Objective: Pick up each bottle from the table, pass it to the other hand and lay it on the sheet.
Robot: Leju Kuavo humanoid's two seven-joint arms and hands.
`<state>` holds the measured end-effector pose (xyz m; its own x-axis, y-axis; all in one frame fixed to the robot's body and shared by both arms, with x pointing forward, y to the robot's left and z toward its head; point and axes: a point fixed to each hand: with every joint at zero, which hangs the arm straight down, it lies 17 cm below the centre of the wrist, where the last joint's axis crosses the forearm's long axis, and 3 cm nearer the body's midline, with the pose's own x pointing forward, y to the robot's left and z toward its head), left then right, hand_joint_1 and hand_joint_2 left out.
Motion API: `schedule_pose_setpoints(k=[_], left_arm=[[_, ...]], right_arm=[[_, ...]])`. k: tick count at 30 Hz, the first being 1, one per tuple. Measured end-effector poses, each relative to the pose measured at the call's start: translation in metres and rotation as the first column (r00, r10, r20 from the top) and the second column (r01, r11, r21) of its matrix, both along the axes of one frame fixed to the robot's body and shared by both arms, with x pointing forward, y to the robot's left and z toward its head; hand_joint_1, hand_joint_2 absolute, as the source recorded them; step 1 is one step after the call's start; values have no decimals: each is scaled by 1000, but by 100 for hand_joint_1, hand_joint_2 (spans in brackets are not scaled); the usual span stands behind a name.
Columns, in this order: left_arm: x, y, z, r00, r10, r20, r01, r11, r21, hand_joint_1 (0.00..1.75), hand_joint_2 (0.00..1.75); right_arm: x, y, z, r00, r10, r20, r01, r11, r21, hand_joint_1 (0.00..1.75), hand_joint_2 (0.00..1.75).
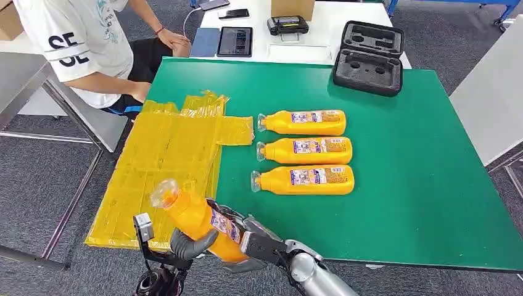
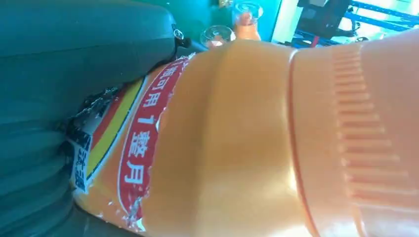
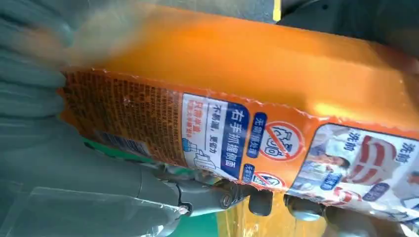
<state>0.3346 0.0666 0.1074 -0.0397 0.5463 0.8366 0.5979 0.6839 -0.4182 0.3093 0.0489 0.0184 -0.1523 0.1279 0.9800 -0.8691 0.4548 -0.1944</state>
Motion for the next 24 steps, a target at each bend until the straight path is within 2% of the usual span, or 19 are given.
schedule_pose_setpoints(k=[8, 13, 15, 19, 24], left_arm=[[6, 4, 7, 998, 49, 38, -51, 997, 54, 175, 175], [16, 15, 12, 986, 133, 98, -146, 980, 138, 175, 175], [24, 34, 15, 967, 217, 135, -239, 955, 177, 175, 175], [32, 65, 33, 927, 305, 216, -348, 915, 201, 175, 175], [48, 109, 65, 817, 430, 384, -543, 797, 263, 175, 175]], right_arm=[[15, -5, 20, 997, -62, 37, 61, 997, 47, 0, 0], [22, -12, 34, 993, -102, 65, 97, 993, 75, 0, 0], [28, -19, 43, 988, -132, 85, 124, 988, 96, 0, 0], [34, -28, 54, 979, -164, 119, 151, 982, 110, 0, 0], [38, -36, 64, 970, -196, 143, 177, 975, 136, 0, 0]])
